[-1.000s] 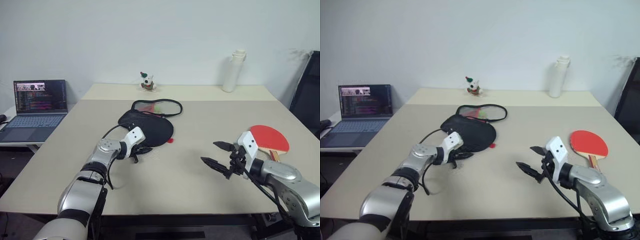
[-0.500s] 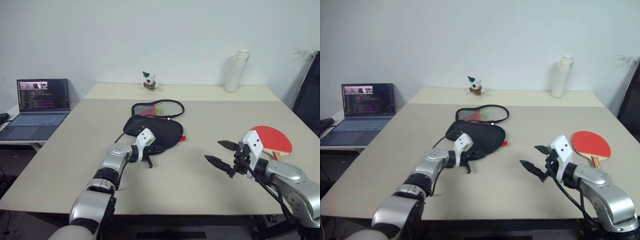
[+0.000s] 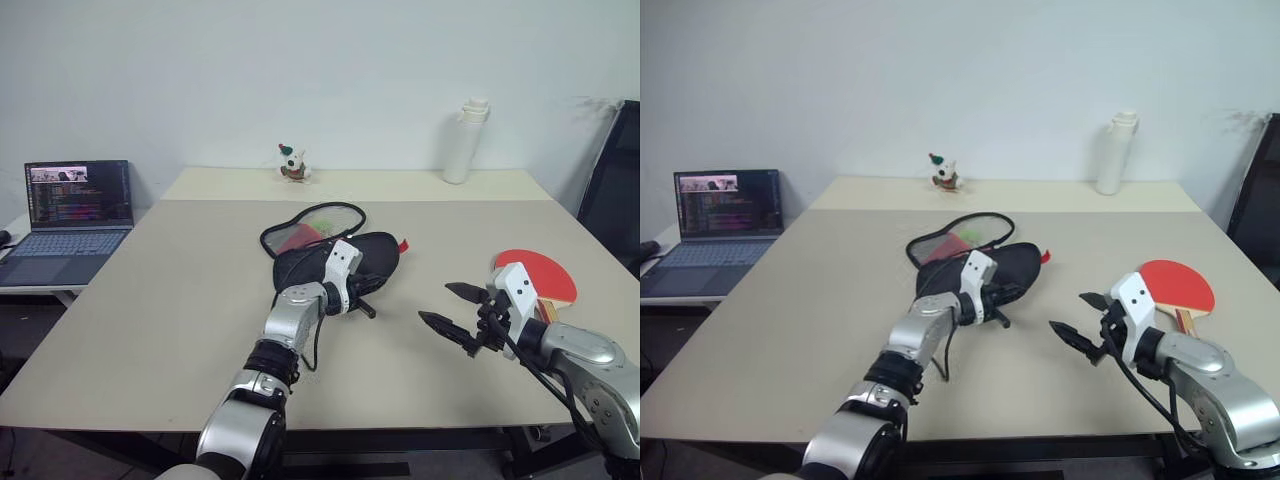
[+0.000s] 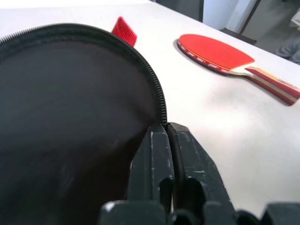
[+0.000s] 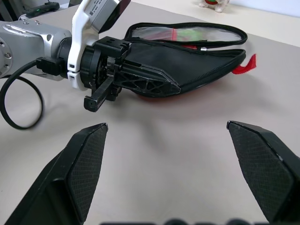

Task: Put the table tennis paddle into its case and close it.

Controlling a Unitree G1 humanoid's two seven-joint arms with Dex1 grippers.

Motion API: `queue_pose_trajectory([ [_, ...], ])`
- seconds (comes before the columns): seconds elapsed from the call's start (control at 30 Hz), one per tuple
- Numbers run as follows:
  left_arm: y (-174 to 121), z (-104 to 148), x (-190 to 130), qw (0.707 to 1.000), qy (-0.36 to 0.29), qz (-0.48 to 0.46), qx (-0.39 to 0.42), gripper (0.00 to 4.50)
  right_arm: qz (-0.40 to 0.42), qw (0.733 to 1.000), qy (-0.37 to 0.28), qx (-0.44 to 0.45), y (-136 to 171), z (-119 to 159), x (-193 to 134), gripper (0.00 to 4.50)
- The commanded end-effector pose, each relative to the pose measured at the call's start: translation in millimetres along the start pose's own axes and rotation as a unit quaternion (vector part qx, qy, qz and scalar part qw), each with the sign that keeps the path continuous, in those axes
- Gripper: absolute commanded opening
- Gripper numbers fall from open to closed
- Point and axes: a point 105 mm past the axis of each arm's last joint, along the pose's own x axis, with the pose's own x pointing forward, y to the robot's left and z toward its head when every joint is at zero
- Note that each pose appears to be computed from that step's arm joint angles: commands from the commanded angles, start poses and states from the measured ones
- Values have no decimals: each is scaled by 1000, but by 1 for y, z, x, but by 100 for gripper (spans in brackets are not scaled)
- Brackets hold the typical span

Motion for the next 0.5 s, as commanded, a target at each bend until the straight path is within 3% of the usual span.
queue_pose_trajectory([
  [0.03, 0, 16, -7, 1000, -20, -4, 19, 130, -3, 1000, -20, -17, 1, 14, -5, 450],
  [0.27, -2, 35, -33, 998, -50, -26, 33, 394, -13, 1000, -24, 3, -3, 14, 5, 450],
  [0.5, 36, 46, -102, 995, -52, 10, 79, 394, -60, 994, -18, 87, -19, 9, 38, 450],
])
